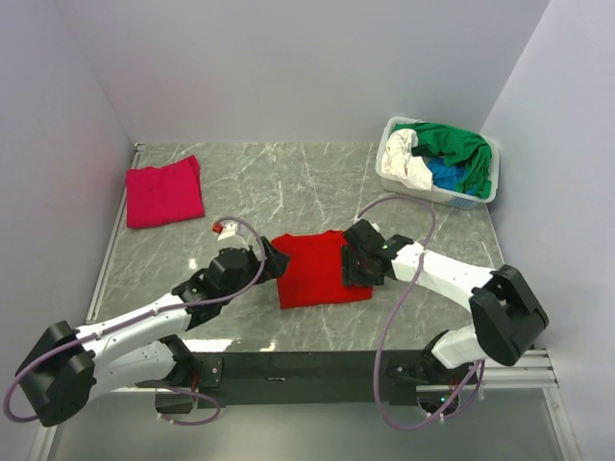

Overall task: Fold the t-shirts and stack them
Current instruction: Fold the tshirt

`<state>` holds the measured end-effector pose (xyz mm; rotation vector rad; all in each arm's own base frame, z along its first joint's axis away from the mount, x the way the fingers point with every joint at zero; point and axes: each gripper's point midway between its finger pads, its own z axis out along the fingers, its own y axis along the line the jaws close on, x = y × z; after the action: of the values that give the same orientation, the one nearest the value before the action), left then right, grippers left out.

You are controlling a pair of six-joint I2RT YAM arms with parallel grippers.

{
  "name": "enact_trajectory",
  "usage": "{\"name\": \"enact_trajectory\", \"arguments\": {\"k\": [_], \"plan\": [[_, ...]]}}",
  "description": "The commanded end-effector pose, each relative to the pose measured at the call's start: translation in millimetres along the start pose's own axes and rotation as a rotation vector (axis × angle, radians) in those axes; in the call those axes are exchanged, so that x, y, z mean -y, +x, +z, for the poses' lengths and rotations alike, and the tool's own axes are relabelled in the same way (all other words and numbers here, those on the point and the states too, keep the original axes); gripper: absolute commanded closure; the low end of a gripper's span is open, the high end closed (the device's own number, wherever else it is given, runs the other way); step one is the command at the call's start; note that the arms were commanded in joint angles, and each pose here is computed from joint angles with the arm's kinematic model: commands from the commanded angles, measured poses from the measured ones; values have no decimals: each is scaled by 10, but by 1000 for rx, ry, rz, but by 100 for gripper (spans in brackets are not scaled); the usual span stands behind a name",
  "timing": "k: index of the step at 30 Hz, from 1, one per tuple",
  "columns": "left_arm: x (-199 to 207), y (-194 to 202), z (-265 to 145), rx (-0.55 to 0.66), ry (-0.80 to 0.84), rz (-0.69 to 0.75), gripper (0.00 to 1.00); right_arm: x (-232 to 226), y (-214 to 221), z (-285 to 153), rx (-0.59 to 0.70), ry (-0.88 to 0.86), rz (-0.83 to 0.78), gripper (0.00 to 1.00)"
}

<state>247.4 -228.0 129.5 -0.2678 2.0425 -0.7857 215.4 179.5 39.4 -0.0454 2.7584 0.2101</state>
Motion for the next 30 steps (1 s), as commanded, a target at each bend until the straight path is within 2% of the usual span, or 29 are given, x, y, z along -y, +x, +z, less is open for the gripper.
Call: {"name": "enact_trajectory", "arguments": {"k": [1, 8, 19, 24, 30], "plan": [[8, 237, -76, -116, 105, -27, 1, -131, -342, -311, 116, -33, -6, 35], [-77, 421, 6, -209, 135, -64, 1, -343, -619, -200, 129, -56, -53, 35], [-356, 660, 95, -311, 64, -99, 1, -132, -426, 321, 21, 19, -39, 35], [-473, 808, 188, -353, 29, -103, 1, -113, -362, 383, 3, 19, -37, 35], [-496, 975, 281, -389, 59, -139, 1, -132, -388, 360, 7, 14, -35, 35]]}}
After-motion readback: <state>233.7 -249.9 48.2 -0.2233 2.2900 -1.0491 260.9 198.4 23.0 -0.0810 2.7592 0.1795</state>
